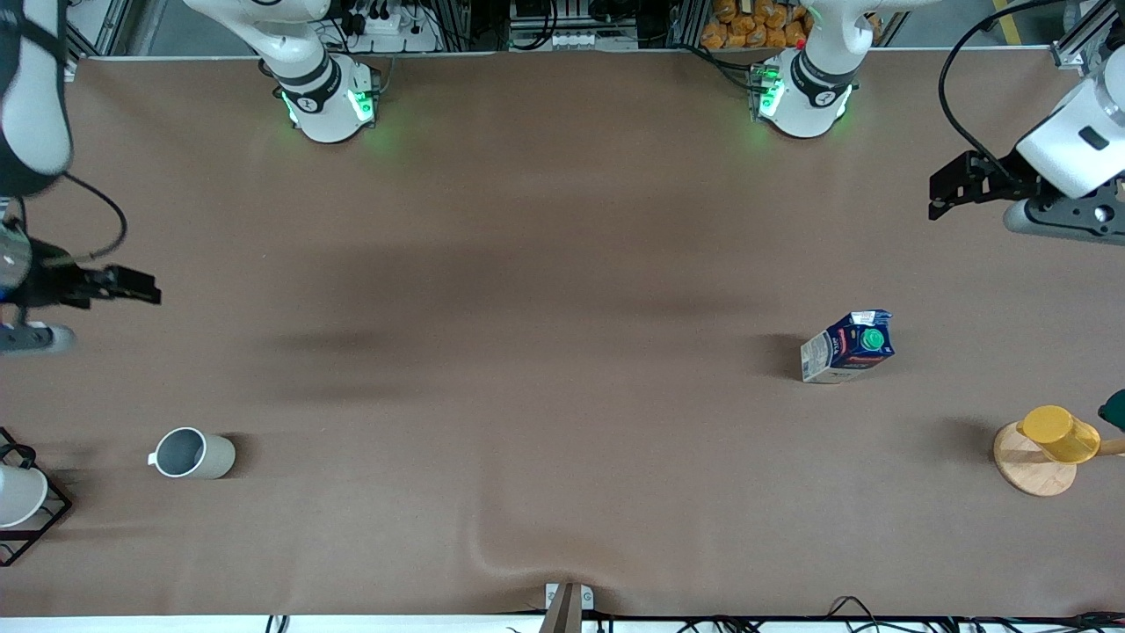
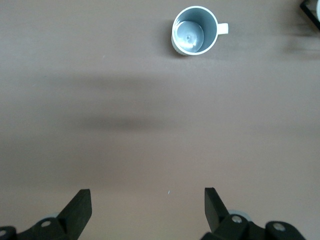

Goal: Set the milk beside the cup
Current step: 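Reach the left gripper to the milk carton while the right gripper reaches the mug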

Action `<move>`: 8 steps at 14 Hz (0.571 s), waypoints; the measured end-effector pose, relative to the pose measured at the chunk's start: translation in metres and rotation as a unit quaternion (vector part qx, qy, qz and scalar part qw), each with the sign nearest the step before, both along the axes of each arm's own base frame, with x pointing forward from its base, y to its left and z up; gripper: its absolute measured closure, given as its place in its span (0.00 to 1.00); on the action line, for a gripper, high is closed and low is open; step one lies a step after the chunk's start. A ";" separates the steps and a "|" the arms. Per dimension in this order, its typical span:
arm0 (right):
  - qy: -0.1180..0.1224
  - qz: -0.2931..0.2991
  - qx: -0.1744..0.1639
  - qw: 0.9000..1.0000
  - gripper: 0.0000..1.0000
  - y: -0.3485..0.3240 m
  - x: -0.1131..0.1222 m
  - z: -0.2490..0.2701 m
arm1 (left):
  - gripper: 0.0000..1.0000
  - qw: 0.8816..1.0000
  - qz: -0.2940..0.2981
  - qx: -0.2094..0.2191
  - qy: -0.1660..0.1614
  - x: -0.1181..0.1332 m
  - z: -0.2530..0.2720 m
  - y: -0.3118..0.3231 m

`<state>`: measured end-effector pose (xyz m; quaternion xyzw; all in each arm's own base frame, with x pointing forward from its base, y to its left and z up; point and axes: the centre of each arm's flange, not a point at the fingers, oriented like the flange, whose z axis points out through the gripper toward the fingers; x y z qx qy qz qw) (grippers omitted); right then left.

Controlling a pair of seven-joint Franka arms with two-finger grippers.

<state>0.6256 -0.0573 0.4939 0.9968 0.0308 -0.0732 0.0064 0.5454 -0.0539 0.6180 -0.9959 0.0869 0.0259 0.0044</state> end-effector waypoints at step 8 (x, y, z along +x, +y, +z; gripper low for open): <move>-0.108 0.075 -0.011 0.991 0.00 -0.105 0.066 -0.129 | 0.00 0.998 0.044 -0.037 0.025 0.047 -0.089 0.014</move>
